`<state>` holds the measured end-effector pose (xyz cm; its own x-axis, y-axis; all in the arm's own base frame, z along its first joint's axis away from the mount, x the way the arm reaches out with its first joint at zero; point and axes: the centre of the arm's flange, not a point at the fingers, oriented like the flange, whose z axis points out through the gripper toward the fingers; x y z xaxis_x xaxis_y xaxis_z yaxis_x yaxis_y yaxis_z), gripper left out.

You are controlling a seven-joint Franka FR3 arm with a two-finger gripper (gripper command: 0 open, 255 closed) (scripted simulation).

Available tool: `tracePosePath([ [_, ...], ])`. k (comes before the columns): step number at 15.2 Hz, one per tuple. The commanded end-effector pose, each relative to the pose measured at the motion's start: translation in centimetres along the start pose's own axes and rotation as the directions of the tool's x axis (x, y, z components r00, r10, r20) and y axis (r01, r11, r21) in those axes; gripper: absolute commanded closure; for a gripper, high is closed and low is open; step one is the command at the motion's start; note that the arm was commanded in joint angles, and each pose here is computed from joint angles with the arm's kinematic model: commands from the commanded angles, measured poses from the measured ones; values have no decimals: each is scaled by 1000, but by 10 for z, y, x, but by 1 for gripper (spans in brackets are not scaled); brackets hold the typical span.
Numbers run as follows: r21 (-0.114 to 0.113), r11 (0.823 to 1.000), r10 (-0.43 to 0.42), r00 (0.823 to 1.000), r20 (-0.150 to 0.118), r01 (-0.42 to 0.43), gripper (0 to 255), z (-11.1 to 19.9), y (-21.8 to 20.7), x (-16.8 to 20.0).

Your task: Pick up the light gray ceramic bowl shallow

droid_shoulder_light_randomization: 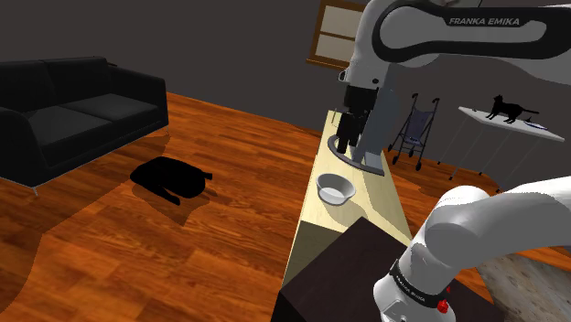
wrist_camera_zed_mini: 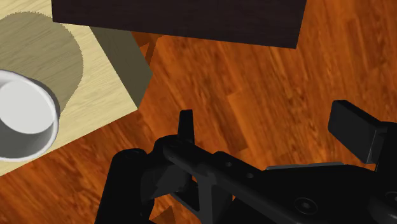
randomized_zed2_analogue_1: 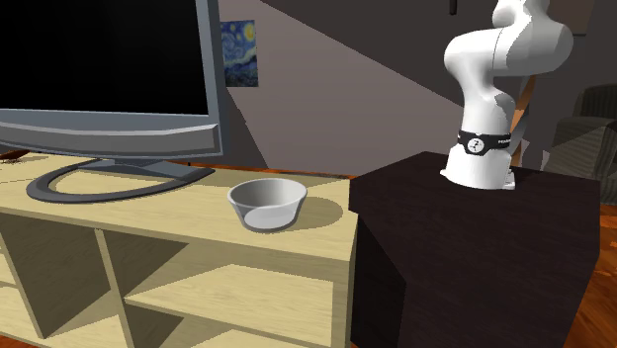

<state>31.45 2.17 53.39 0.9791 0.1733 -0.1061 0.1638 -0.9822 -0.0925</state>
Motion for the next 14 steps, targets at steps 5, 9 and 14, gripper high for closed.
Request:
tracePosePath([
  [5, -26, 999, -36, 999, -7, 36, 0, 38, 33, 1],
  [9, -52, 996, -72, 997, -13, 71, 0, 74, 67, 4],
  [14, -84, 990, -117, 993, -20, 115, 0, 119, 111, 10],
])
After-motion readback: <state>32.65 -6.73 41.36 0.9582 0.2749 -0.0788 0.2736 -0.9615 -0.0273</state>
